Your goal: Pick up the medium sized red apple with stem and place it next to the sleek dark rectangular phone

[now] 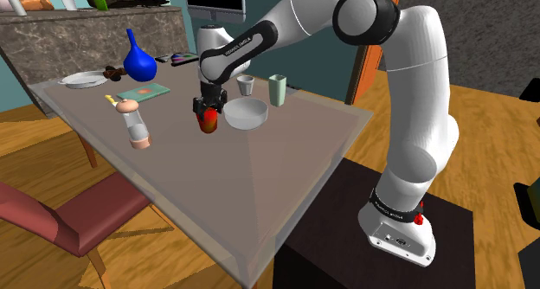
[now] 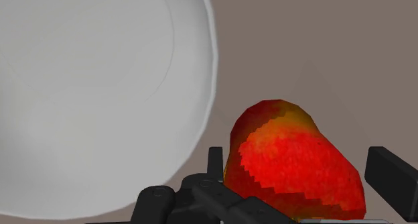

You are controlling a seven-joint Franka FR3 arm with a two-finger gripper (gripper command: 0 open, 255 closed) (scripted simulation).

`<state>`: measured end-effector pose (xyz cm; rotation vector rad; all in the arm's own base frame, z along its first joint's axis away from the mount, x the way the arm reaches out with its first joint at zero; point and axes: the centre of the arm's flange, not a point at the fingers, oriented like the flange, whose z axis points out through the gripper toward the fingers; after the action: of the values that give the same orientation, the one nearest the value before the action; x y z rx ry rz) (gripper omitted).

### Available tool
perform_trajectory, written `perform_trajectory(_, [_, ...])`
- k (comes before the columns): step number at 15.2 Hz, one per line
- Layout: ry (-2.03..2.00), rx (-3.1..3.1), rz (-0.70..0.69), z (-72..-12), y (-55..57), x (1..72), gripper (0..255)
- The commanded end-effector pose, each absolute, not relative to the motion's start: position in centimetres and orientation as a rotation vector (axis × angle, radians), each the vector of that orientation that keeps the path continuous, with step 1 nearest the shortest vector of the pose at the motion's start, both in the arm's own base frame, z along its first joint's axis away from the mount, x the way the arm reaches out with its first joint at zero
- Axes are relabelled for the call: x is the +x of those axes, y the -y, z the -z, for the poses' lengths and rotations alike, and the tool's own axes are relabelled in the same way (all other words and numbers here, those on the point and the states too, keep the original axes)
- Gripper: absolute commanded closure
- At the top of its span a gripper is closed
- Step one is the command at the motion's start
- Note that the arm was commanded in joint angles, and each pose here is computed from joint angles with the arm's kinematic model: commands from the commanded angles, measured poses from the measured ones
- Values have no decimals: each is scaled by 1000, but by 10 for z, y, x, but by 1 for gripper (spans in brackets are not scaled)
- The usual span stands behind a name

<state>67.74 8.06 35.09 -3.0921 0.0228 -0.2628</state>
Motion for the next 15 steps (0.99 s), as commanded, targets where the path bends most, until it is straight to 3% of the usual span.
perform_trajectory(1, [-23,-3092,263,-351,-81,677,0])
perform_trajectory(4, [-23,-3092,263,-351,-81,677,0])
perform_trajectory(8, [-23,-3092,263,-400,-79,669,0])
perform_trajectory(15, [-23,-3092,263,-400,-79,669,0])
